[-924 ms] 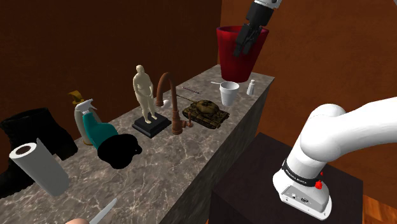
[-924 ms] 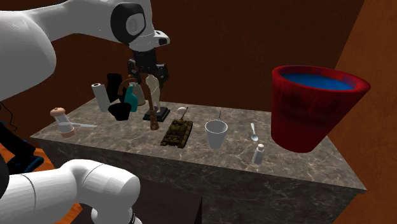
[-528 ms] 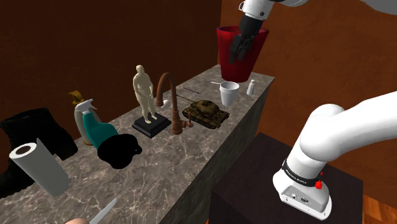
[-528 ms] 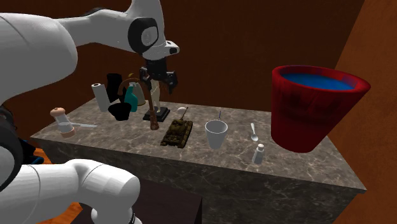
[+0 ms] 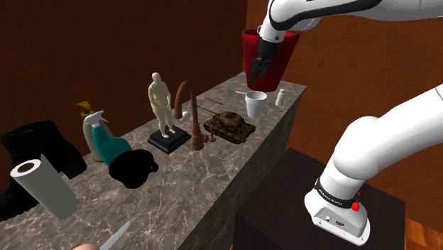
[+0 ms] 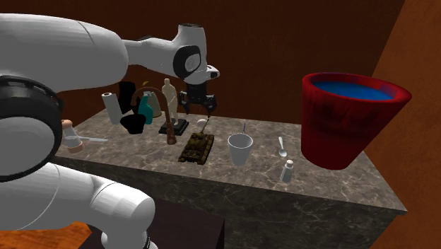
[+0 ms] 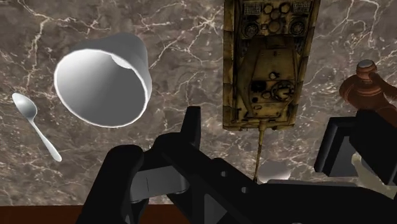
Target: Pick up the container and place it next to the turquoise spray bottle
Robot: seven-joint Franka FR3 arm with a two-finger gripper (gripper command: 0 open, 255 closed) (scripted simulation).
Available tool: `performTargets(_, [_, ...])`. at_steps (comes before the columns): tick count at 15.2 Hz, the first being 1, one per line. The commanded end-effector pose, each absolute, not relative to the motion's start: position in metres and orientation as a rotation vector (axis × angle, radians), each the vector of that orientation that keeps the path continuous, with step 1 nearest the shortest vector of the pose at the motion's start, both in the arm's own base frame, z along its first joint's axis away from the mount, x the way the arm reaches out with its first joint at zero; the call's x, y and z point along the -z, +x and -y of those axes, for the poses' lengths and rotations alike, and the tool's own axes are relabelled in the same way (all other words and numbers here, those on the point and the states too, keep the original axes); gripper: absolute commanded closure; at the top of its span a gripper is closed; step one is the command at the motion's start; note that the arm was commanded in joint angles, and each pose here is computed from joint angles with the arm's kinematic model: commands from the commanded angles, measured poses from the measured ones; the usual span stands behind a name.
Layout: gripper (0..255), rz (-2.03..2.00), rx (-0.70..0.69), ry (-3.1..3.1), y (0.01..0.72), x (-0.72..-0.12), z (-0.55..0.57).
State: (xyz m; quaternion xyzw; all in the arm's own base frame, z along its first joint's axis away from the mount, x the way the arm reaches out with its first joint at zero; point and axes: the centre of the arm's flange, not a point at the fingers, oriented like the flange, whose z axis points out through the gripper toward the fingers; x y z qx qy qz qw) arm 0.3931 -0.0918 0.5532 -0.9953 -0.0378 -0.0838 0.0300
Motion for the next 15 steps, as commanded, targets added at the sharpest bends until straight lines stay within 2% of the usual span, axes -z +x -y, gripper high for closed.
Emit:
performTargets(1, [0,0.110,0.236,-3.082,0.409,-0.537,0.104])
performTargets(15, [0,0.066,0.080,-3.162,0.494,-0.414,0.192])
